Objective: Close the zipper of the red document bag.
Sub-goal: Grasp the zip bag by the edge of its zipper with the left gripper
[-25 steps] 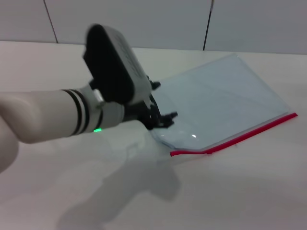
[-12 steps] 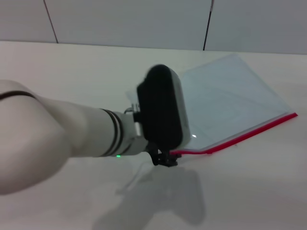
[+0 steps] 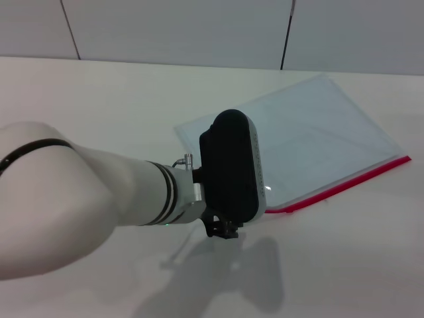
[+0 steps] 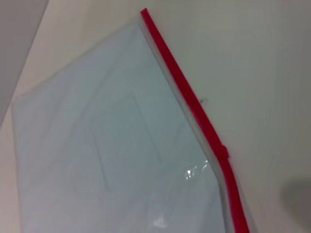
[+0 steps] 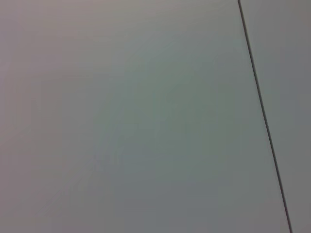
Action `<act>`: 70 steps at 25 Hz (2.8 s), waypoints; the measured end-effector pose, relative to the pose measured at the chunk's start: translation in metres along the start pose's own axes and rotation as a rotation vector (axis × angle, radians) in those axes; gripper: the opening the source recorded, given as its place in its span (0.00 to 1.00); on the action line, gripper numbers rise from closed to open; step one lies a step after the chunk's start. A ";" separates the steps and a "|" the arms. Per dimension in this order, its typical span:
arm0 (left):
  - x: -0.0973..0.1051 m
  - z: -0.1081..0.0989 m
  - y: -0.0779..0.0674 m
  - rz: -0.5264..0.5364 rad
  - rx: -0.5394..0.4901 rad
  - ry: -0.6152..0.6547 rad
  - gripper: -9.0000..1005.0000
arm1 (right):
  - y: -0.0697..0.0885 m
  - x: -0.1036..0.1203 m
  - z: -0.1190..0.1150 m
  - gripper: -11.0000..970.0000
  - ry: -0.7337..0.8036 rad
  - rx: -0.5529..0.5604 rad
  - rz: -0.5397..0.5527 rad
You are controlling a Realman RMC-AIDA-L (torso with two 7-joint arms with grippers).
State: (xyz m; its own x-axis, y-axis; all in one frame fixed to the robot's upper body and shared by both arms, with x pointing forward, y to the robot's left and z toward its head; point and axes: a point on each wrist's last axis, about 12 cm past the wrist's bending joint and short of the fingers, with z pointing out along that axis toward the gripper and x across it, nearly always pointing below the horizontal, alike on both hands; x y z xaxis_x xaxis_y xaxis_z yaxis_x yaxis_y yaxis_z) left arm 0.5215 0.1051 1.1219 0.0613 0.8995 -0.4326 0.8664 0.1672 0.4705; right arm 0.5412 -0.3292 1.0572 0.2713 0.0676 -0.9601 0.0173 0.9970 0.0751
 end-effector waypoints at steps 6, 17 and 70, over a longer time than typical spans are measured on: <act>0.004 0.013 0.004 0.026 -0.041 -0.030 0.79 | 0.001 0.000 0.000 0.91 -0.001 -0.001 0.001; 0.006 0.026 0.005 0.033 -0.048 -0.063 0.77 | 0.000 0.000 -0.001 0.91 -0.005 0.004 0.006; 0.042 0.032 0.000 0.030 -0.427 -0.317 0.06 | 0.049 -0.001 0.019 0.91 0.032 -0.767 -0.455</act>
State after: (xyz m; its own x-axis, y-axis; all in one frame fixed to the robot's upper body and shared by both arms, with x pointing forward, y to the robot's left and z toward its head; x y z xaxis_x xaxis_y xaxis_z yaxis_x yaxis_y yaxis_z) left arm 0.5400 0.1297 1.0790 0.2866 0.7515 -0.5942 0.5871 0.3524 0.7288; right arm 0.5605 -0.2810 1.0671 0.3676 -0.3512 -0.8611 -0.5351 0.6774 -0.5047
